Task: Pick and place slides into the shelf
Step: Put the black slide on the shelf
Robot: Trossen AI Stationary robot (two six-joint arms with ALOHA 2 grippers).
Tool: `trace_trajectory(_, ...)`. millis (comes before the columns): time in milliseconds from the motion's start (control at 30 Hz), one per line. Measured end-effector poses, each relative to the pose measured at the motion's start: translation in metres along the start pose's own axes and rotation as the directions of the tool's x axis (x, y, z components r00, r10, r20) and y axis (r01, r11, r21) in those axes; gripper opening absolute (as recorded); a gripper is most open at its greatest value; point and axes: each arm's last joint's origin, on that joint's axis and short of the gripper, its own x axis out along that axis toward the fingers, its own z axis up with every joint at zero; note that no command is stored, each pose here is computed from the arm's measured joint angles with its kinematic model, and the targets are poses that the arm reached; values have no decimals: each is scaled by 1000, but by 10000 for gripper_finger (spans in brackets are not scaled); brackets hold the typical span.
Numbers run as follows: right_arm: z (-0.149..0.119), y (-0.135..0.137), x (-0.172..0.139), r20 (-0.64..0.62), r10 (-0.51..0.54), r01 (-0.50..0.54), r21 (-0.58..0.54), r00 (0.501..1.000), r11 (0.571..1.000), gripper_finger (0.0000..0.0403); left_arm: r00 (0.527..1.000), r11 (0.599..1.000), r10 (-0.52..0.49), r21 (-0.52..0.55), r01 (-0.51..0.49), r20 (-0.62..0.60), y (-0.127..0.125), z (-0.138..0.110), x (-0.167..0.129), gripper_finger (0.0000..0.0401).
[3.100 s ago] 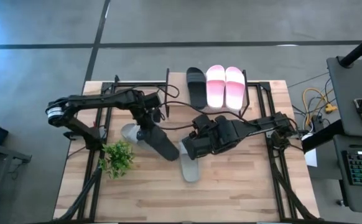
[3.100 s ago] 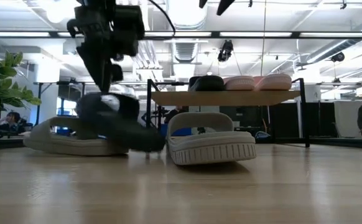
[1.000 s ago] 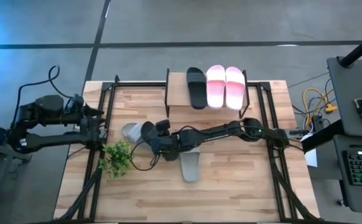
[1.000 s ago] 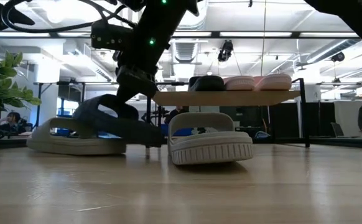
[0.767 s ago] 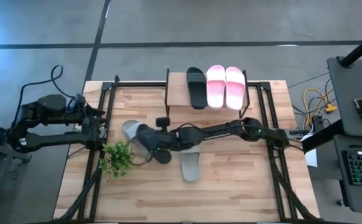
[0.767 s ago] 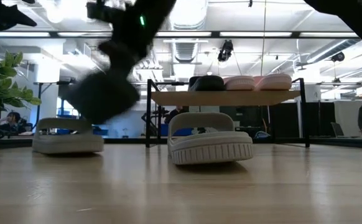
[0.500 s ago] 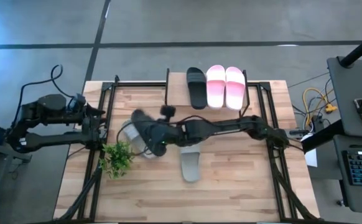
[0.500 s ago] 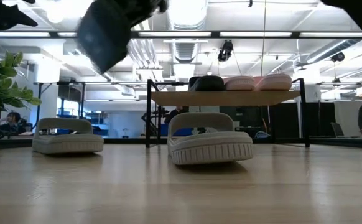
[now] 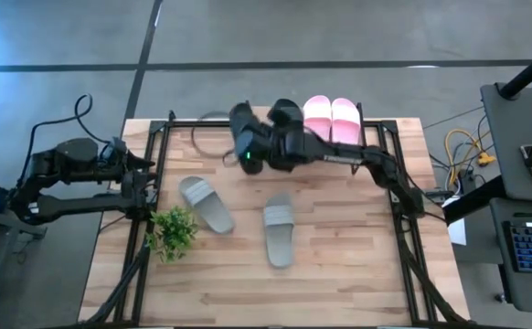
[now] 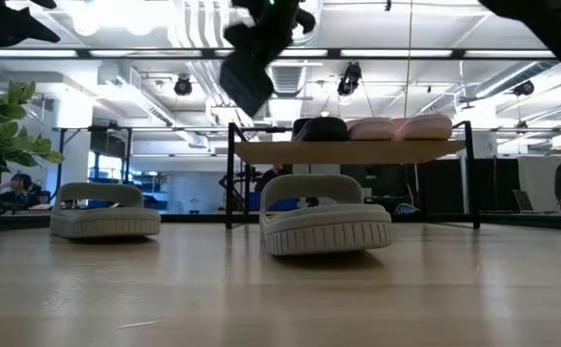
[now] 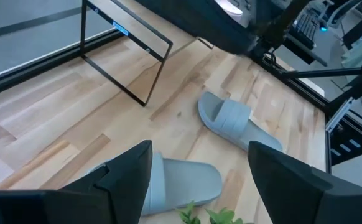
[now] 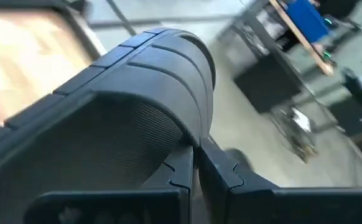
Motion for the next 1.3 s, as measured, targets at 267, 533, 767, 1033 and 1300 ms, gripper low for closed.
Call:
trace_trajectory(267,-6,-32,36,-89,-106,99,-79,990,992,9,1000,1000,0,1,0,-3,0,0,0,250)
trace_trajectory(533,-17,-27,51,-143,-79,59,-134,987,989,9,1000,1000,1,1,-1,-3,0,0,0,250)
trace_trajectory(767,-33,-16,69,-200,-73,36,-181,977,983,9,1000,1000,1,1,-1,-2,0,0,0,250)
trace_trajectory(1033,-36,-21,75,-209,-143,115,-143,967,983,9,1000,1000,0,1,0,-2,0,0,0,250)
trace_trajectory(1300,-36,-24,79,-216,-148,119,-142,965,983,9,1000,1000,-1,1,1,0,0,0,0,250)
